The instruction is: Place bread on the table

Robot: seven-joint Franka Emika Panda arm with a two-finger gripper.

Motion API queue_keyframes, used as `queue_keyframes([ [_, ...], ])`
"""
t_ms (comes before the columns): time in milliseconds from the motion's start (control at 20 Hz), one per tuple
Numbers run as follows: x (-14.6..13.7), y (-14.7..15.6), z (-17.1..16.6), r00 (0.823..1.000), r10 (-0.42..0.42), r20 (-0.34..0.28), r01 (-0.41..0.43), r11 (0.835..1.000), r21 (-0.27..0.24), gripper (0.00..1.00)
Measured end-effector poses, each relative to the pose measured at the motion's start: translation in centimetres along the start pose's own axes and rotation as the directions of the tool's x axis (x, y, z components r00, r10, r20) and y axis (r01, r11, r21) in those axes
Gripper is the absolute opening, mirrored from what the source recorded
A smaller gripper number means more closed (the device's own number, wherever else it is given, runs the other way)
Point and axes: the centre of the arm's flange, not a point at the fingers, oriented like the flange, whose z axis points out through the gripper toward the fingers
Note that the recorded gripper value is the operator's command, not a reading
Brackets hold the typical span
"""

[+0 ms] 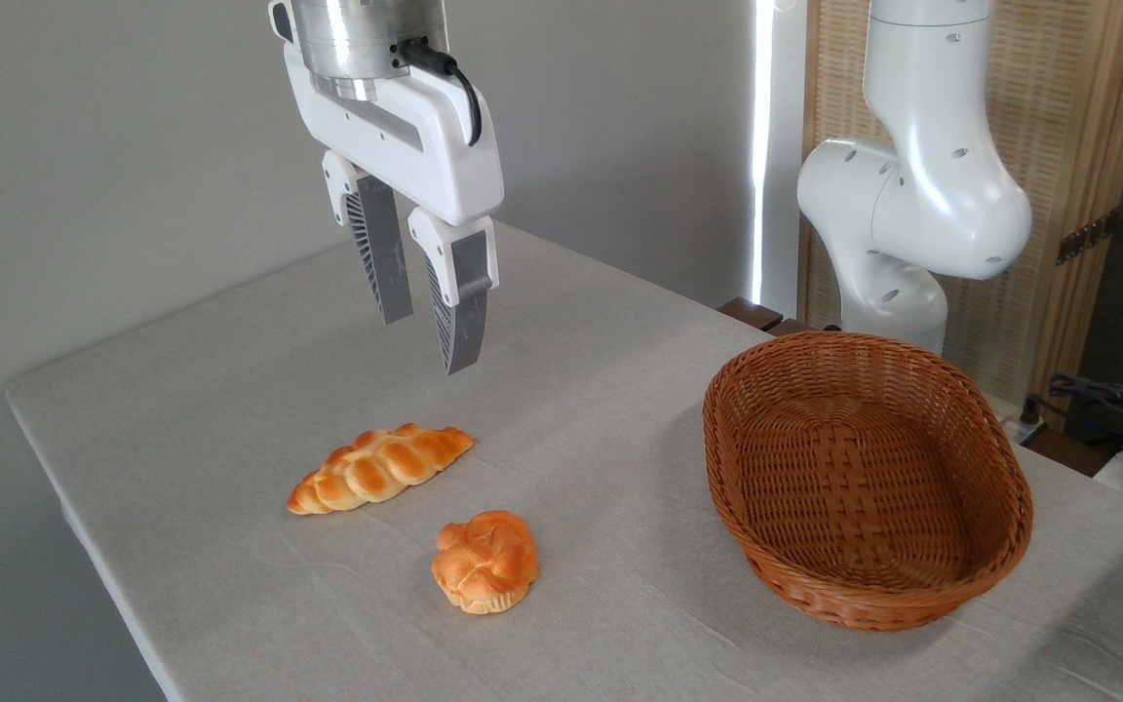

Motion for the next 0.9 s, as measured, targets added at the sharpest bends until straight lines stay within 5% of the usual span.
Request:
queue_keyframes([
  [450, 0.3, -0.5, 1.2, 1.000, -0.013, 0.016, 0.014, 1.000, -0.013, 1.00],
  [900, 0.1, -1.8, 0.5, 0.997, -0.057, 0.050, 0.054, 0.997, 0.053, 1.00],
])
